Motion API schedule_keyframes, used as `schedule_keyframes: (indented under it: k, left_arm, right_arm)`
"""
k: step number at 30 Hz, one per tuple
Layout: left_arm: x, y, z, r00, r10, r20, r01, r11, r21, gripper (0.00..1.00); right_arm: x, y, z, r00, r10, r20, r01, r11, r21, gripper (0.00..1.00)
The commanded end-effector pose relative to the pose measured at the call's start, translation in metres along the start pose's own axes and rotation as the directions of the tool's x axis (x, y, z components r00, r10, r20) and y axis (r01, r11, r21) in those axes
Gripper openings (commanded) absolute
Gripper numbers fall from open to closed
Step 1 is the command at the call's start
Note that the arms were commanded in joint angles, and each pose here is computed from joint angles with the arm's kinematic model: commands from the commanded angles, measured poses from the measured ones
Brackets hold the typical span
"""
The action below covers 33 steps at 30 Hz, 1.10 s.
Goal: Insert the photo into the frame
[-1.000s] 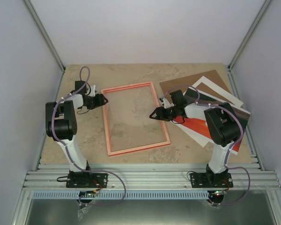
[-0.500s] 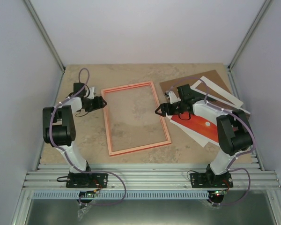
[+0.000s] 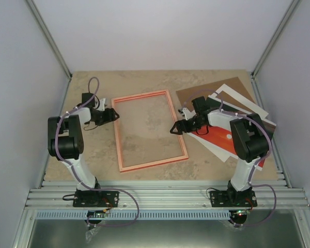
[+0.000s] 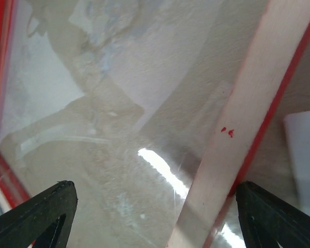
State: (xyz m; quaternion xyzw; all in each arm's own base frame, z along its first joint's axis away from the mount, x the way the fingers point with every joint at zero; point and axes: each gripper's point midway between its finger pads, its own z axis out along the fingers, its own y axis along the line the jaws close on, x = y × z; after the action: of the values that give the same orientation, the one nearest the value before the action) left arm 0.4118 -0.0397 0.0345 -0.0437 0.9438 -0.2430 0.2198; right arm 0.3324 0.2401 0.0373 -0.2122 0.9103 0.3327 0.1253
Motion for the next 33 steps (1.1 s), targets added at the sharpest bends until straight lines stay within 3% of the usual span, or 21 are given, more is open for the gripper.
schedule_keyframes:
  k: [1, 9, 12, 15, 17, 21, 27, 33]
  left_arm:
    - [-0.002, 0.003, 0.017, 1.000, -0.006, -0.030, 0.007, 1.000, 0.024, 0.68]
    - [-0.031, 0.002, 0.016, 1.000, 0.021, 0.011, -0.021, 1.000, 0.012, 0.68]
    - [-0.064, -0.008, -0.021, 0.985, 0.087, 0.152, -0.081, 0.996, -0.046, 0.69]
    - [-0.104, -0.038, -0.078, 0.923, 0.160, 0.349, -0.141, 0.987, -0.078, 0.74]
    - [-0.116, -0.067, -0.103, 0.893, 0.197, 0.405, -0.189, 0.980, -0.060, 0.78]
    - [-0.107, -0.146, -0.098, 0.882, 0.282, 0.378, -0.317, 0.948, 0.033, 0.78]
    - [-0.075, -0.254, -0.049, 0.911, 0.306, 0.278, -0.375, 0.894, 0.246, 0.78]
    - [-0.016, -0.336, 0.022, 0.928, 0.356, 0.105, -0.365, 0.823, 0.434, 0.78]
  right_arm:
    - [0.044, 0.018, 0.015, 0.989, 0.060, -0.135, -0.078, 0.989, -0.129, 0.85]
    - [0.036, 0.036, -0.001, 0.995, 0.010, -0.103, -0.028, 0.983, -0.180, 0.84]
    - [0.015, 0.031, -0.030, 0.999, -0.036, -0.016, 0.033, 0.989, -0.146, 0.81]
    - [0.003, 0.024, -0.062, 0.994, -0.098, 0.050, 0.102, 0.991, -0.087, 0.80]
    - [-0.005, 0.015, -0.084, 0.988, -0.121, 0.098, 0.124, 0.992, -0.028, 0.79]
    - [-0.020, -0.016, -0.121, 0.977, -0.129, 0.172, 0.117, 0.990, 0.081, 0.78]
    - [-0.024, -0.075, -0.163, 0.970, -0.088, 0.225, 0.044, 0.980, 0.196, 0.74]
    - [0.009, -0.124, -0.164, 0.988, -0.016, 0.151, -0.030, 0.955, 0.296, 0.71]
